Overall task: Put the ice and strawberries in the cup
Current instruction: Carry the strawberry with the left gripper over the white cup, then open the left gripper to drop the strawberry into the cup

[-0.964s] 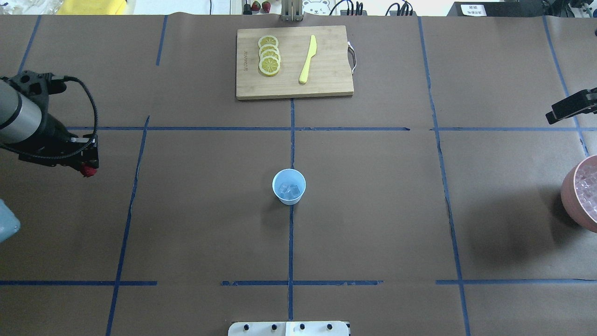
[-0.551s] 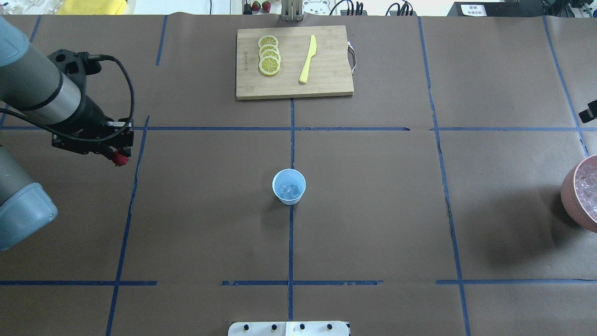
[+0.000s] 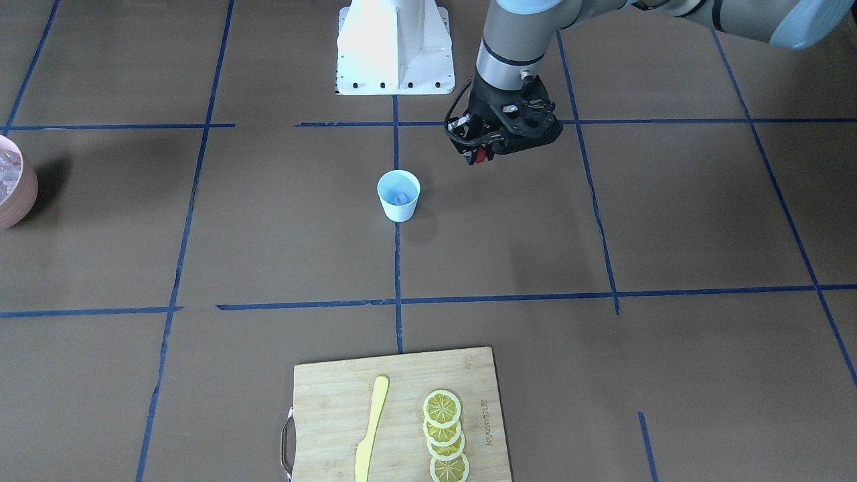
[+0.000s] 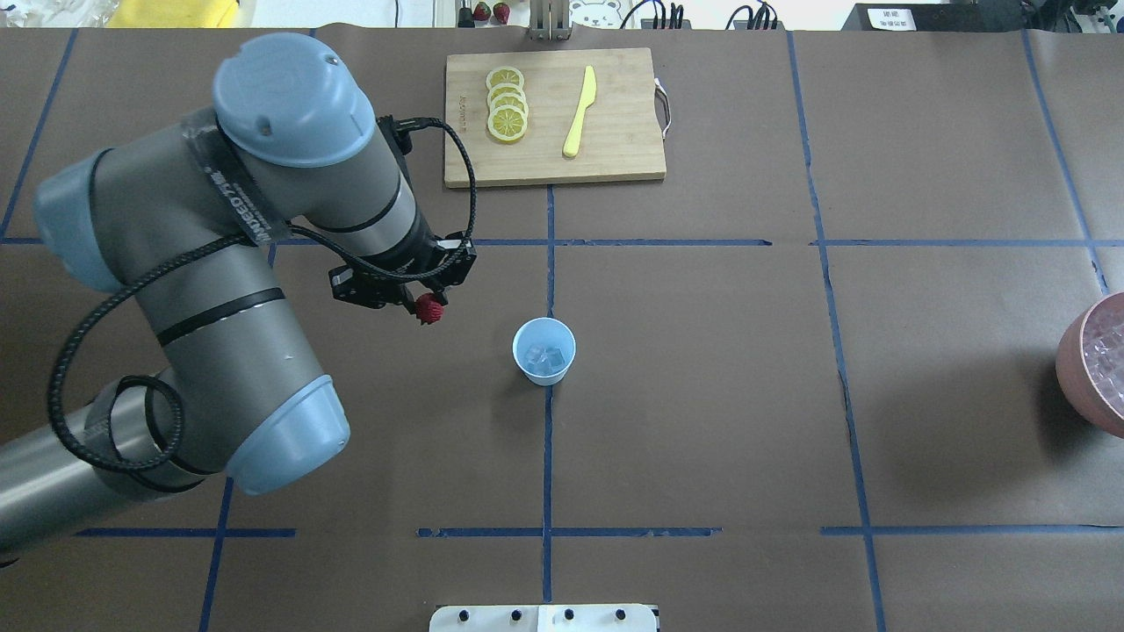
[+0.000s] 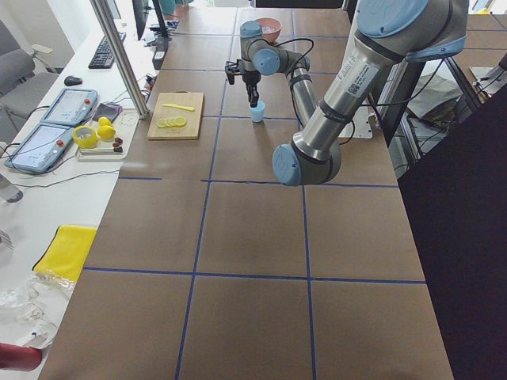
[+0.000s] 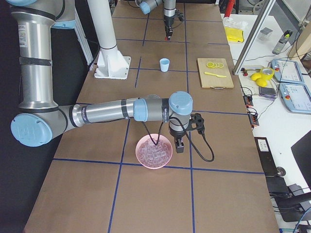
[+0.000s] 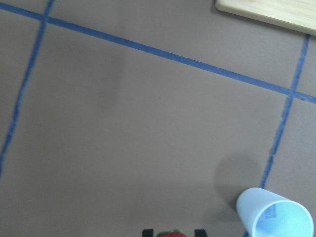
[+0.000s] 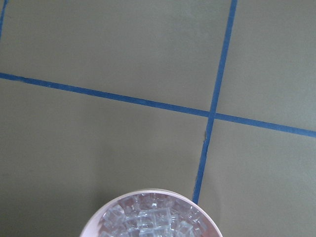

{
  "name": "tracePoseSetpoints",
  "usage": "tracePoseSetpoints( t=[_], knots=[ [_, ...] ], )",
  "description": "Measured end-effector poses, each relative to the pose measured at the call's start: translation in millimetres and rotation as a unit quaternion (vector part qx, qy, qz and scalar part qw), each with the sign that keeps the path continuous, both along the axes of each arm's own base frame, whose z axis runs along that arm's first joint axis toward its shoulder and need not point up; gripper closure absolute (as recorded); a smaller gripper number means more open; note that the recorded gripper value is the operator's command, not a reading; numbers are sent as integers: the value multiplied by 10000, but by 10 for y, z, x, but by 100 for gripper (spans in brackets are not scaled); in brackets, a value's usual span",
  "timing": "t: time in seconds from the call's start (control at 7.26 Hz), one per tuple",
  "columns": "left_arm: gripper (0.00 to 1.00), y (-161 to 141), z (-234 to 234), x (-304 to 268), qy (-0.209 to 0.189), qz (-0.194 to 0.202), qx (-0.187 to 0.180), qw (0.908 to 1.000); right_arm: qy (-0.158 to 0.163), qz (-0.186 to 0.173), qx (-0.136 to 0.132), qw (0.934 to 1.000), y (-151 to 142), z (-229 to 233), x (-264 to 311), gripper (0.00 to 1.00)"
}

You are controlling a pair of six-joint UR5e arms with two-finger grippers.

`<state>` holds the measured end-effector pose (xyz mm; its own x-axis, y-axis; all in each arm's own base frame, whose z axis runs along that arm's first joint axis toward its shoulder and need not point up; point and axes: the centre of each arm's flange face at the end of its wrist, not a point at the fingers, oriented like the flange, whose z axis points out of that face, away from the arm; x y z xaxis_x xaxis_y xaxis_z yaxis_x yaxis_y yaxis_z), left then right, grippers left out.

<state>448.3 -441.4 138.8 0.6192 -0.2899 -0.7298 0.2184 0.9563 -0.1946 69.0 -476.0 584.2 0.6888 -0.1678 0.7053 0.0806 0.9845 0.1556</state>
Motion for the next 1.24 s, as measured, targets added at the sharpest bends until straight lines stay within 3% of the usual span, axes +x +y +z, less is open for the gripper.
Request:
tracePoseSetpoints(
  t=[0.41,0.96,1.1,1.24],
  knots=[
    [100,-87,-233,846,94,-126,13,9999,4,17,-71,10000,25,126,65,1],
    [90,132,-202,1191,52,7,-65,10000,17,23,-84,10000,30,140,70,1],
    [58,177,-206,1228,53,37,-76,10000,18,24,-85,10000,30,140,71,1],
    [1,212,-200,1257,48,59,-90,9999,18,24,-85,10000,30,140,71,1]
  ],
)
